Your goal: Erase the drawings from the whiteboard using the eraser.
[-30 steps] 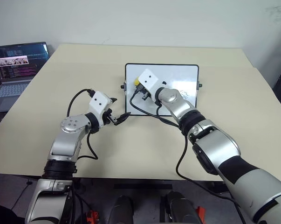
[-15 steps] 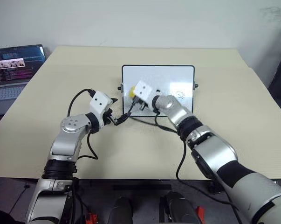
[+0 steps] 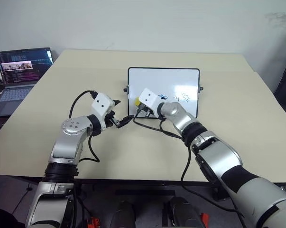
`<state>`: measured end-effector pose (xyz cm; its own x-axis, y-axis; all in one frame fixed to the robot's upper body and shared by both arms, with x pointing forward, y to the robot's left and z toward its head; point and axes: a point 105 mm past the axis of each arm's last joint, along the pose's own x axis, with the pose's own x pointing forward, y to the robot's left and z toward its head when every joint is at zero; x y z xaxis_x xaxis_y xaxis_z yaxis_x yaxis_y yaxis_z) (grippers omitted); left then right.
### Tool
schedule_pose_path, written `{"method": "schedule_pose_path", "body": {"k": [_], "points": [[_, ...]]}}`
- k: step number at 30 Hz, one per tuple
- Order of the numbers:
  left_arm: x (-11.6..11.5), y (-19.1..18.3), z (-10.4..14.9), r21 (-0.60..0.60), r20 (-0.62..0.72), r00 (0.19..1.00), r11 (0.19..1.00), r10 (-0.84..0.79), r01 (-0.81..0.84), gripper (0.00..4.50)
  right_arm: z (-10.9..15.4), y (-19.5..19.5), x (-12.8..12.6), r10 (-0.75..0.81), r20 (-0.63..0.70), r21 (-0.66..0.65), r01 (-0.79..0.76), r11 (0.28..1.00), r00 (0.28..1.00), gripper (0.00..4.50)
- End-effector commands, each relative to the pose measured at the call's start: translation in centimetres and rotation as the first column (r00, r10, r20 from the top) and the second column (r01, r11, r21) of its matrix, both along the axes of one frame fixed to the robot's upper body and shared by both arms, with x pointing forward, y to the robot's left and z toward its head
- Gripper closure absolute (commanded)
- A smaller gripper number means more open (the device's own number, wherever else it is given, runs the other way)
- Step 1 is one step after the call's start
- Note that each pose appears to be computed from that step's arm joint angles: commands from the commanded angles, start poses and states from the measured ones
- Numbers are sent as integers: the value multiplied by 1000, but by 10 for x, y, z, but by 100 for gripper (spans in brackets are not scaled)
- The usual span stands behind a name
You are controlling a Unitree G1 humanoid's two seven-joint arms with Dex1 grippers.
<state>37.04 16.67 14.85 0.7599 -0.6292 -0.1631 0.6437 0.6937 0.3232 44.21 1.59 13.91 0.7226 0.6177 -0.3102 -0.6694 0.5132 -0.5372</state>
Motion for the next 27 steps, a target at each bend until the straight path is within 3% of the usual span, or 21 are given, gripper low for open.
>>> {"method": "schedule_pose_path", "body": {"k": [1,5,7,15,20,27], "points": [[-2,-5,30,-17,82,996,999,-44,45,0,43,-3,-2,88,50,97,-93,991,995,338],[-8,-6,49,-35,97,991,995,-93,97,0,85,-26,-27,179,132,140,-197,970,975,338],[-9,-3,55,-24,103,990,994,-100,103,0,91,-46,-38,175,129,150,-194,970,976,338],[-11,3,62,20,73,988,991,-135,134,0,72,-168,-64,43,105,68,-50,996,994,338],[-12,3,57,16,58,989,990,-139,138,0,70,-205,-76,-31,126,54,25,998,992,338],[-20,15,54,2,36,991,992,-127,127,0,83,-219,-90,-37,176,51,28,998,984,338]]}}
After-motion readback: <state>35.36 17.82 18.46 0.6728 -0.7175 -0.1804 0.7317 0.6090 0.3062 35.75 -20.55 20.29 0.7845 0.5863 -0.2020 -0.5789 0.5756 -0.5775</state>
